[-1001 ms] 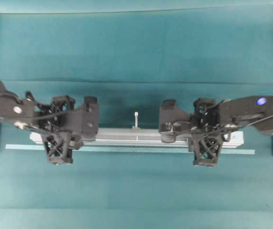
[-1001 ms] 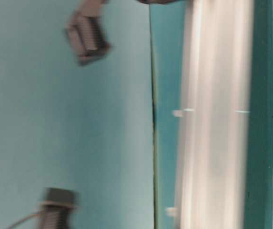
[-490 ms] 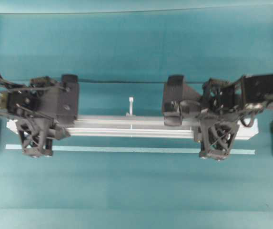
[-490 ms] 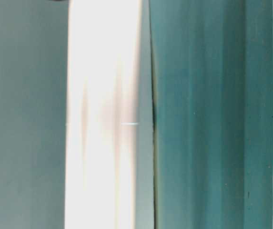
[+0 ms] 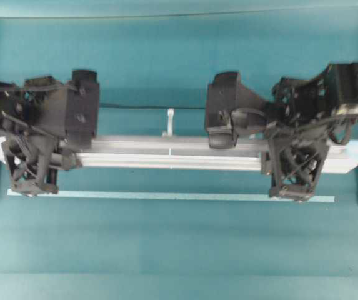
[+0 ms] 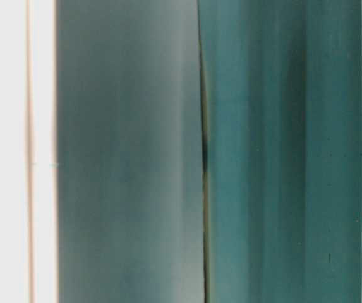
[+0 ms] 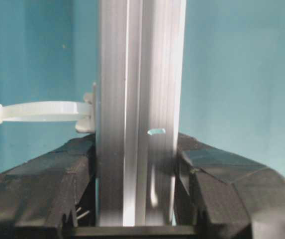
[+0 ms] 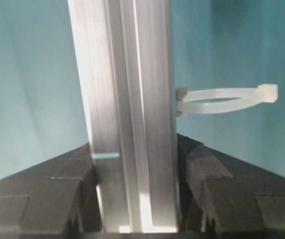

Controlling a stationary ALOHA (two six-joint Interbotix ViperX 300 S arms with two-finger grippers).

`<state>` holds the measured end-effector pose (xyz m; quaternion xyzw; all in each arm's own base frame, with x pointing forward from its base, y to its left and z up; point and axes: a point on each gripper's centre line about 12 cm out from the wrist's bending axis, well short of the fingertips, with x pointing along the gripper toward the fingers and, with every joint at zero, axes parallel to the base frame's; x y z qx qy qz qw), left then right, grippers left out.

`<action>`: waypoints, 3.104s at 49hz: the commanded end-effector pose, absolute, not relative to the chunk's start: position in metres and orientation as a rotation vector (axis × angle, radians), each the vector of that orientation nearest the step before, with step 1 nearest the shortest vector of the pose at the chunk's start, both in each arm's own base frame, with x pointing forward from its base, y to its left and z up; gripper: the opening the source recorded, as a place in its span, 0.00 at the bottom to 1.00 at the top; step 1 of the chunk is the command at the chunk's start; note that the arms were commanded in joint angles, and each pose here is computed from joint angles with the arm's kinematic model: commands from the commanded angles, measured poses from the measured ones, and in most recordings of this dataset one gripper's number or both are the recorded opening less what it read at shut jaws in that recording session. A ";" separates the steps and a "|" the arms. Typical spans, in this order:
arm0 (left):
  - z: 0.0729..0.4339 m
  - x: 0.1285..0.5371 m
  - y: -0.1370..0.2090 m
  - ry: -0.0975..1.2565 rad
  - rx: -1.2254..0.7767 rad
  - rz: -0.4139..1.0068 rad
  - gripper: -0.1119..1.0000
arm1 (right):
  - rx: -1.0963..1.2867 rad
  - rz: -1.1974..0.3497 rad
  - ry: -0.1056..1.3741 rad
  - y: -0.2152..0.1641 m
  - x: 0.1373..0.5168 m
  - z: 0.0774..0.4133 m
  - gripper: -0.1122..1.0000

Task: Lift the large metal rail with both hands.
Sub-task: 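Lift the rail upward with both grippers together, then lower the held rail back onto the table with both grippers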

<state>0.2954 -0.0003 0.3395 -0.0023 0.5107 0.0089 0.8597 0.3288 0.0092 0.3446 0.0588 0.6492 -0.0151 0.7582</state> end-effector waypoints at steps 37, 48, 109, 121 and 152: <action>0.442 0.303 0.004 1.020 0.001 0.033 0.42 | 0.143 -0.059 1.300 0.006 0.326 0.421 0.46; 0.436 0.297 0.004 1.033 -0.006 0.037 0.42 | 0.141 -0.058 1.301 0.006 0.326 0.421 0.46; 0.303 0.296 0.003 1.102 -0.006 0.033 0.42 | 0.072 -0.044 1.403 -0.002 0.327 0.299 0.46; 0.252 0.305 0.002 1.135 0.006 0.021 0.42 | 0.070 -0.044 1.402 -0.003 0.332 0.244 0.46; 0.167 0.315 0.000 1.178 0.010 0.011 0.42 | 0.067 -0.039 1.386 0.000 0.346 0.166 0.46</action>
